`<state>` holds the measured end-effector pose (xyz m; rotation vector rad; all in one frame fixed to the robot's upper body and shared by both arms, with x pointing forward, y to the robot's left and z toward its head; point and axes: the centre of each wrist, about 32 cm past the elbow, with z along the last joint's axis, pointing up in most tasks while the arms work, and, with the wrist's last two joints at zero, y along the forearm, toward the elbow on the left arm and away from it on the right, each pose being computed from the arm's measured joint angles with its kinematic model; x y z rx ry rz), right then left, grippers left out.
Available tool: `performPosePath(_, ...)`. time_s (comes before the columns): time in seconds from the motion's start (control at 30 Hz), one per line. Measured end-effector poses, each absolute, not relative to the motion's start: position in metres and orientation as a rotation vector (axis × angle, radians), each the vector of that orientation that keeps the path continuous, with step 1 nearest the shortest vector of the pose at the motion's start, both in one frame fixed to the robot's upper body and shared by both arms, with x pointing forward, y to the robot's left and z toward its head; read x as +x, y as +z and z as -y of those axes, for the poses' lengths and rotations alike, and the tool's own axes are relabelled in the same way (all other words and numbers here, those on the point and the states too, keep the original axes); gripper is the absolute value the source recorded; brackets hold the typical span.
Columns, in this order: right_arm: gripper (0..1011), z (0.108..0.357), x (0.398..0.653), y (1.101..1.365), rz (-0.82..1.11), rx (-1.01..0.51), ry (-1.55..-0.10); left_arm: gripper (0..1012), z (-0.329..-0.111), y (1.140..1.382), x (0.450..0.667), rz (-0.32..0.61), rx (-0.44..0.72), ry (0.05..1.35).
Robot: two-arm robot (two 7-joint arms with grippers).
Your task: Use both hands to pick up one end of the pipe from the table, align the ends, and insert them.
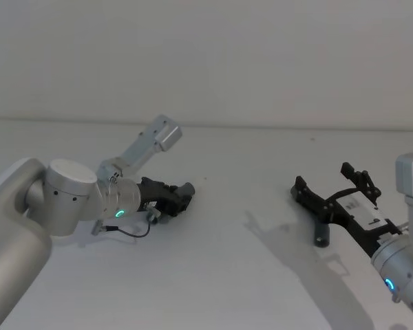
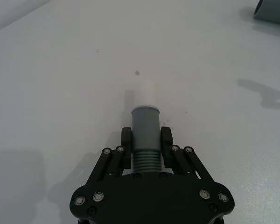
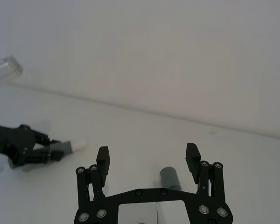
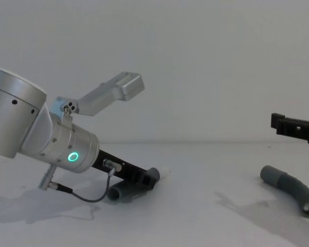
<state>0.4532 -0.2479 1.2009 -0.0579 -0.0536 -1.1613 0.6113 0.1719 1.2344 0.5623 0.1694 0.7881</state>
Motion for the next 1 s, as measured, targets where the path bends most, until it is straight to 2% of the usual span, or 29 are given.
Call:
performPosePath(0.5, 1001, 0.267, 0.475, 1.23, -0.066, -0.235, -1.063, 353, -0.172, 1.234, 0.611, -0.171, 0.562, 0.789)
performPosePath(1.0, 1001, 0.28, 0.5, 1.254, -0.227, -0.397, -1.04, 353, -0.172, 1.234, 0.611, -0.172, 0.563, 0.789)
